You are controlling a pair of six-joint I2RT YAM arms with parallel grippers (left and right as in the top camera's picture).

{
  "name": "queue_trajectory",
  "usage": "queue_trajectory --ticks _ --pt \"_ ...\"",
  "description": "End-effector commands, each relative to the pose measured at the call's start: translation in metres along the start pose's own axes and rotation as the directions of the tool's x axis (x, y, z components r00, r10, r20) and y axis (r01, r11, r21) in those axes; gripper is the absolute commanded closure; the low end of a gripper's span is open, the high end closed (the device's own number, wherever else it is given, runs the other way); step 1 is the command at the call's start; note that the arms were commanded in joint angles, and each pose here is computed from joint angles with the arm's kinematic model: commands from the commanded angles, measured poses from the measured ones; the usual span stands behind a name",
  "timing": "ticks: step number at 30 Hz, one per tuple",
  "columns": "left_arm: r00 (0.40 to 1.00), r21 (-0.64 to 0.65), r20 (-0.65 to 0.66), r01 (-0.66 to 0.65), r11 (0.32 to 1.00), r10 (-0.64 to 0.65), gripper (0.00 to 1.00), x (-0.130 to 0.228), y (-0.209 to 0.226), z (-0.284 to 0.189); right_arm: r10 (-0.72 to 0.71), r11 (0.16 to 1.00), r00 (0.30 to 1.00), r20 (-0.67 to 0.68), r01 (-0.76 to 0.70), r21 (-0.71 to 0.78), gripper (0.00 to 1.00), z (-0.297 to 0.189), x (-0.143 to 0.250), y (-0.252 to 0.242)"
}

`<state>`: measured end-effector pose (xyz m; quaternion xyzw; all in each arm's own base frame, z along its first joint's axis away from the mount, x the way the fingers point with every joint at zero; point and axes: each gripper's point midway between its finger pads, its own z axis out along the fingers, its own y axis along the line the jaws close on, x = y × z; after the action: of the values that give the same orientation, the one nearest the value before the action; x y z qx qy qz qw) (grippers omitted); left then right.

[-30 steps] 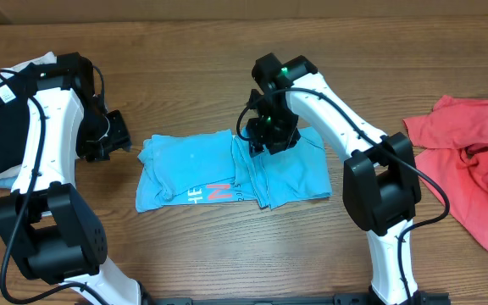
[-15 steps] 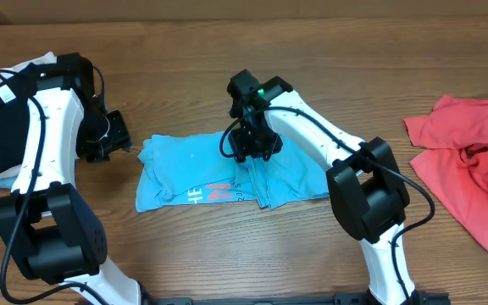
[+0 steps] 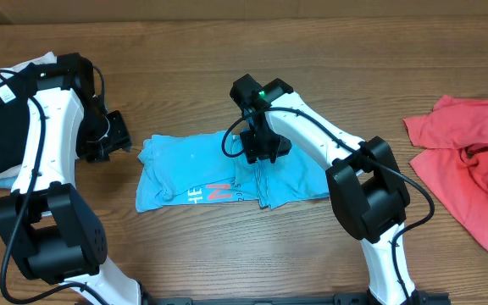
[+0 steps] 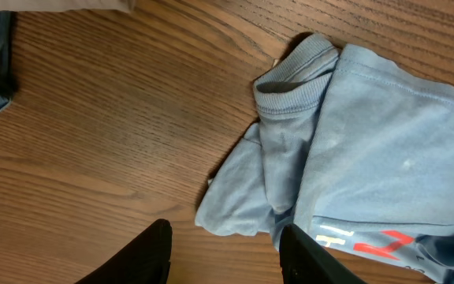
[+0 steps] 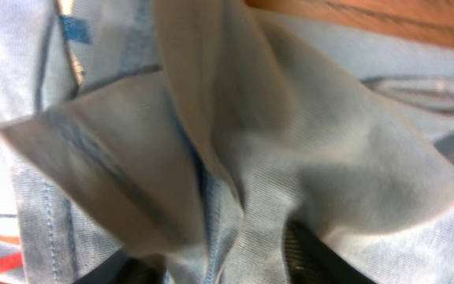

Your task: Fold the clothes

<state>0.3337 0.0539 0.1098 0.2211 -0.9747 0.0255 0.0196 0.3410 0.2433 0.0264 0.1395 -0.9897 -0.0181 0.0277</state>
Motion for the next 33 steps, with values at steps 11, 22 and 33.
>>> queue_trajectory --ticks 11,22,33 --pt "1.000 0.013 0.003 -0.024 1.000 0.024 0.52 0.000 -0.004 -0.003 0.003 0.999 1.000 0.026 -0.001 -0.046 0.80 -0.013 -0.001 0.009" --pt "1.000 0.013 0.003 -0.024 1.000 0.024 0.52 0.000 -0.004 -0.003 -0.024 0.998 0.998 0.052 0.027 -0.053 0.96 -0.020 -0.007 0.012" --pt "1.000 0.012 0.003 -0.024 1.000 0.024 0.52 0.000 -0.004 -0.003 -0.043 0.995 0.985 0.167 0.058 -0.082 0.96 -0.065 -0.034 0.020"
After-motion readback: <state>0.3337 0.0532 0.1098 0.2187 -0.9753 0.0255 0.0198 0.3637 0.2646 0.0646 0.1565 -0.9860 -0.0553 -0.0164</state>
